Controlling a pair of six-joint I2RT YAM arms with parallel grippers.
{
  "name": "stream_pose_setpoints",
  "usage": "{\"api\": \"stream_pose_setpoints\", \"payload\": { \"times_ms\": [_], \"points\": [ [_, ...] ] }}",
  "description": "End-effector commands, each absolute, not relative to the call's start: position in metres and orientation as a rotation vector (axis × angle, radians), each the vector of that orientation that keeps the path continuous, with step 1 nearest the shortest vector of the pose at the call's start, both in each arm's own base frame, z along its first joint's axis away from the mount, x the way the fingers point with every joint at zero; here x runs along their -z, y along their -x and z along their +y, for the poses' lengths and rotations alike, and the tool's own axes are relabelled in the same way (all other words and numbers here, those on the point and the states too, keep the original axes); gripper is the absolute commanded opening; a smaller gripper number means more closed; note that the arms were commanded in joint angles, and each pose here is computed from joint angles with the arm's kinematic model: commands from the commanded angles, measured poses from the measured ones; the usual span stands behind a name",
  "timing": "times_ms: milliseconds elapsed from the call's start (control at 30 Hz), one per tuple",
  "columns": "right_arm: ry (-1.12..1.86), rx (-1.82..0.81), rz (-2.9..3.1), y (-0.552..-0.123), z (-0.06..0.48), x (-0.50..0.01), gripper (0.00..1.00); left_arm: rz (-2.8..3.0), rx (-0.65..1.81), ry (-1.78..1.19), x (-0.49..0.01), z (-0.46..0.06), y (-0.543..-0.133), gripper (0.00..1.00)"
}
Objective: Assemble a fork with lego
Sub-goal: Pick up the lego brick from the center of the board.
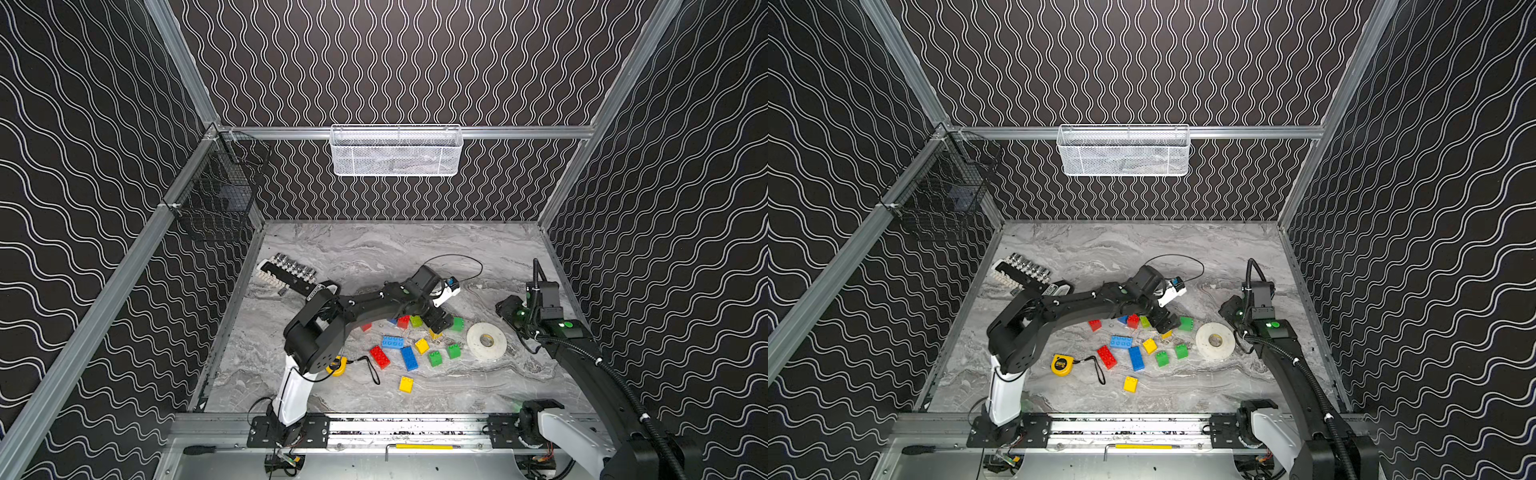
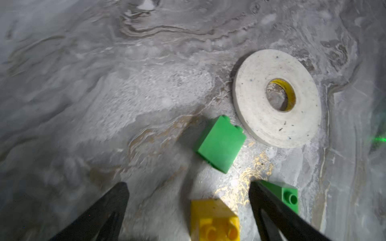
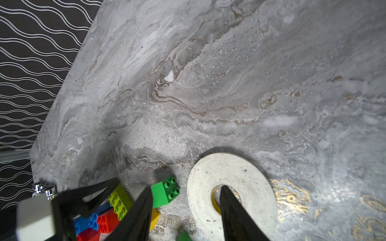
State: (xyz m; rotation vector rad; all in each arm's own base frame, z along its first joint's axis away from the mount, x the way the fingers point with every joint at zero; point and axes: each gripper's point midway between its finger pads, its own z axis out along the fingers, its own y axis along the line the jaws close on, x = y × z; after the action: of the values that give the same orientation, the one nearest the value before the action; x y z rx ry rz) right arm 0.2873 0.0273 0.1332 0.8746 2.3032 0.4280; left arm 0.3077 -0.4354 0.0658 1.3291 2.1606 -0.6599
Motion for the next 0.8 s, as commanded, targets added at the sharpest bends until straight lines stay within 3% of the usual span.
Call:
{"api": "stream_pose_setpoints", "payload": {
  "times_ms": [0,400,600,767],
  "points": [
    [-0.859,-0.418,2.302,-0.285,0.026,-0.139,0.53,2.085,0.725,-1.505,-0.063,-0.447,-0.297,0.92],
    [-0.866,-0.419,2.291,-0.28,0.024,-0.137,0.53,2.08,0.742,-1.662,-0.048,-0.47,-0.288,0.76],
    [-0.864,-0.424,2.302,-0.281,0.026,-0.135,0.53,2.099,0.705,-1.702,-0.037,-0.469,-0.282,0.58],
    [-0.863,-0.433,2.302,-0.282,0.027,-0.135,0.53,2.112,0.666,-1.71,-0.031,-0.465,-0.283,0.55]
  ]
}}
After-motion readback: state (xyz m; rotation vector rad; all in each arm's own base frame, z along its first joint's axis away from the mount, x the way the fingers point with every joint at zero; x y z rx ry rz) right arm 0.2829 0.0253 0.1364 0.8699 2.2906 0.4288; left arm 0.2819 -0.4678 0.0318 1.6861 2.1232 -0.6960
